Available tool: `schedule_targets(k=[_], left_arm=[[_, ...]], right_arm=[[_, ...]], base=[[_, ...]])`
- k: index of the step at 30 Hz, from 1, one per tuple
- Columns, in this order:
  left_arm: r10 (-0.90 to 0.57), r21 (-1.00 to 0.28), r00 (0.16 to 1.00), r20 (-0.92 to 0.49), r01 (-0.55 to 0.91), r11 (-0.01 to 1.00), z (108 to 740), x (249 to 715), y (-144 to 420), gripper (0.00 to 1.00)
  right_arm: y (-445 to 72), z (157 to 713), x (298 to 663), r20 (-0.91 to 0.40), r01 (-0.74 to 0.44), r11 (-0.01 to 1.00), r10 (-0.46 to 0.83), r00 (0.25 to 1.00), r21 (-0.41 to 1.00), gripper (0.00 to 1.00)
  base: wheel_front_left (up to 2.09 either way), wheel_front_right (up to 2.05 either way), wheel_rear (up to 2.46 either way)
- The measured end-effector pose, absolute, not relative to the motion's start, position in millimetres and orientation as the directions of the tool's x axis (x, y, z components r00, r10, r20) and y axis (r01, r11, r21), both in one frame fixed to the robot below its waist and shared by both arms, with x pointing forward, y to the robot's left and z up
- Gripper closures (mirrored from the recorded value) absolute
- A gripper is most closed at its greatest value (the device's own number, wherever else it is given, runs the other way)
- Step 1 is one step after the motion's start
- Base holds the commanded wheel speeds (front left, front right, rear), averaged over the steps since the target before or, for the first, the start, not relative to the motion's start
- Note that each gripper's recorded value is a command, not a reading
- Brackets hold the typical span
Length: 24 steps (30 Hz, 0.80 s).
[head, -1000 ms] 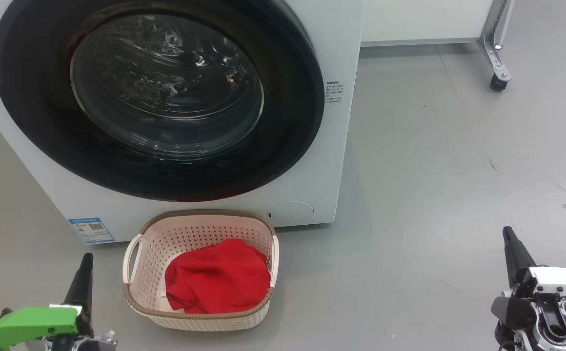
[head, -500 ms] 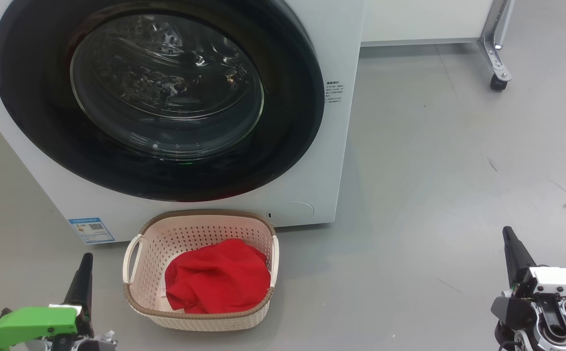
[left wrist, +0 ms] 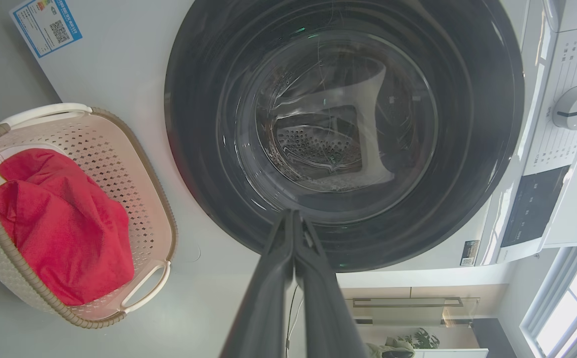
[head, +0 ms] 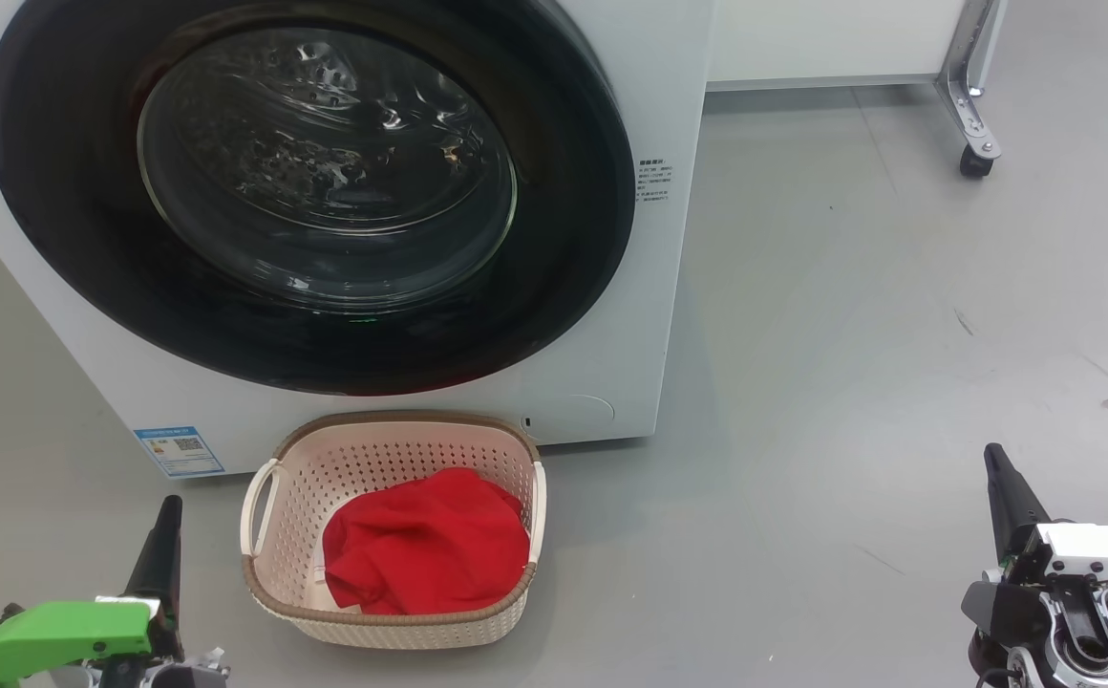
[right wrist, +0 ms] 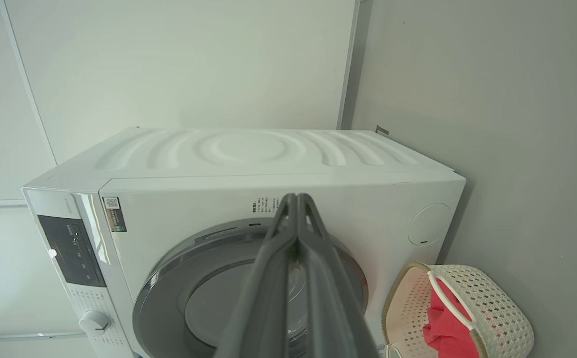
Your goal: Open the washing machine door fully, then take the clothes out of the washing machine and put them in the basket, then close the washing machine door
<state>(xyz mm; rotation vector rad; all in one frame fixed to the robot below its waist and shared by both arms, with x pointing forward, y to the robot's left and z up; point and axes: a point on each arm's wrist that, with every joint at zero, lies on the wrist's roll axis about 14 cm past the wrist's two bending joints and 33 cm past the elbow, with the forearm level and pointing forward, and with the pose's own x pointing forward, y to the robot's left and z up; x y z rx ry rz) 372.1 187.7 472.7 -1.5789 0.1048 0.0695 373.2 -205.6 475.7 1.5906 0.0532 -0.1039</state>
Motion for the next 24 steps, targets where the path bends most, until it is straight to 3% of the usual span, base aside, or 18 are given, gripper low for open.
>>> schedule_targets(k=[24], left_arm=[[-0.022,-0.994,0.994,-0.108,-0.108,-0.012,473.3,372.3,187.5,1.0]], right_arm=[[-206.1,476.0,373.2,-0.099,0.098,-0.024,-0.033,0.995,0.995,1.0]], base=[[0.0,0.0,0.0]])
